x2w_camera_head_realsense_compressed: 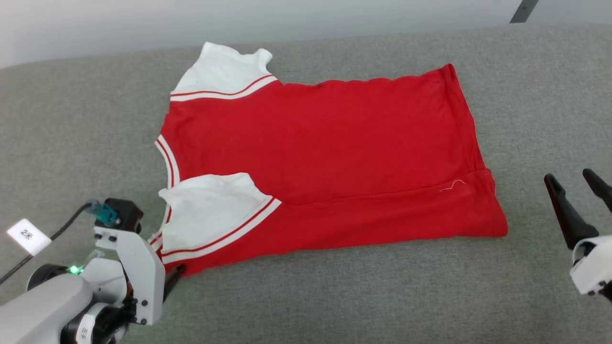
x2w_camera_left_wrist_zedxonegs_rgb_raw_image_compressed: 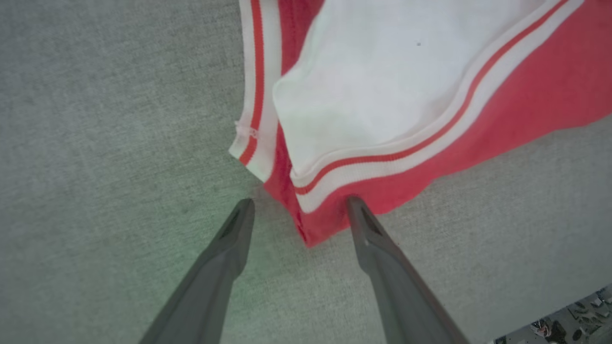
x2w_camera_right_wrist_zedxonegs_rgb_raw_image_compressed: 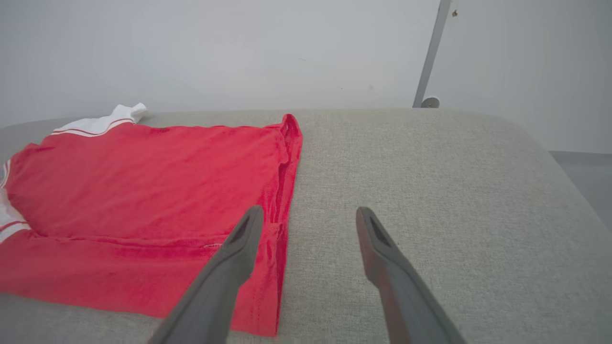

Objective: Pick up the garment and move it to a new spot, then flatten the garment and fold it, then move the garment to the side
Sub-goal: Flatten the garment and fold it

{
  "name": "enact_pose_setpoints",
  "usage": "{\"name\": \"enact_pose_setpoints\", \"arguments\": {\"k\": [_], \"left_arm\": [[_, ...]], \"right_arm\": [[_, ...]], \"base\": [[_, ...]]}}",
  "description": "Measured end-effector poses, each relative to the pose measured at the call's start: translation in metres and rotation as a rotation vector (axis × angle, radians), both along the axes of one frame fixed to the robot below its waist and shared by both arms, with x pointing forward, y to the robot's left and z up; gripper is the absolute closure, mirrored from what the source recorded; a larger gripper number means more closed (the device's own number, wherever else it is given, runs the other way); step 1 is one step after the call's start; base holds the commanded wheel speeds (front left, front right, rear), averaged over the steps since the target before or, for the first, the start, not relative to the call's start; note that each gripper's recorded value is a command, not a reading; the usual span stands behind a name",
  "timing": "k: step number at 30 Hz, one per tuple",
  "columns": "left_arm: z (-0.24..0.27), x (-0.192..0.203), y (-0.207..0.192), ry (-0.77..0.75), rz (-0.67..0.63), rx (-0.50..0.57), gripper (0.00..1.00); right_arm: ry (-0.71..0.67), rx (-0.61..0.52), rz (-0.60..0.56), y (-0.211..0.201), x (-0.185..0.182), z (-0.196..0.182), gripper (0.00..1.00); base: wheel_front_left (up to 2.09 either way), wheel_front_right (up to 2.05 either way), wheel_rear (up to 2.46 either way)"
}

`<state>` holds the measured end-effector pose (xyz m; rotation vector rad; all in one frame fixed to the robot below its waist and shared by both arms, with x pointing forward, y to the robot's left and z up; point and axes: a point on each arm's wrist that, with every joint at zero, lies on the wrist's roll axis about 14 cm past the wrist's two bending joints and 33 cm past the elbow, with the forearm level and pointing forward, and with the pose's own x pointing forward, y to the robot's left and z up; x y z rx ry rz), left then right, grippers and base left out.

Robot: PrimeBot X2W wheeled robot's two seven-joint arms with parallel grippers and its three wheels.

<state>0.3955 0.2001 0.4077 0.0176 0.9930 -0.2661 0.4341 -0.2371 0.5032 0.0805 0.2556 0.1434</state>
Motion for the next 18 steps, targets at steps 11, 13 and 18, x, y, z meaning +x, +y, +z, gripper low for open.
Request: {"name": "enact_pose_setpoints", "arguments": {"k": [11, 13, 18], "left_arm": [[-0.024, 0.009, -0.001, 0.062, 0.041, -0.036, 1.00], [-0.026, 0.009, -0.004, 0.073, 0.043, -0.050, 1.00], [-0.027, 0.010, -0.006, 0.072, 0.035, -0.060, 1.00]], "right_arm": [[0.075, 0.053, -0.070, 0.002, -0.029, -0.016, 0.00], [0.093, 0.057, -0.066, 0.005, -0.031, -0.019, 0.00], [0.190, 0.053, -0.037, 0.013, -0.034, -0.034, 0.00]], "base": [[0.00, 0.00, 0.00], [0.00, 0.00, 0.00], [0.00, 0.00, 0.00]]}}
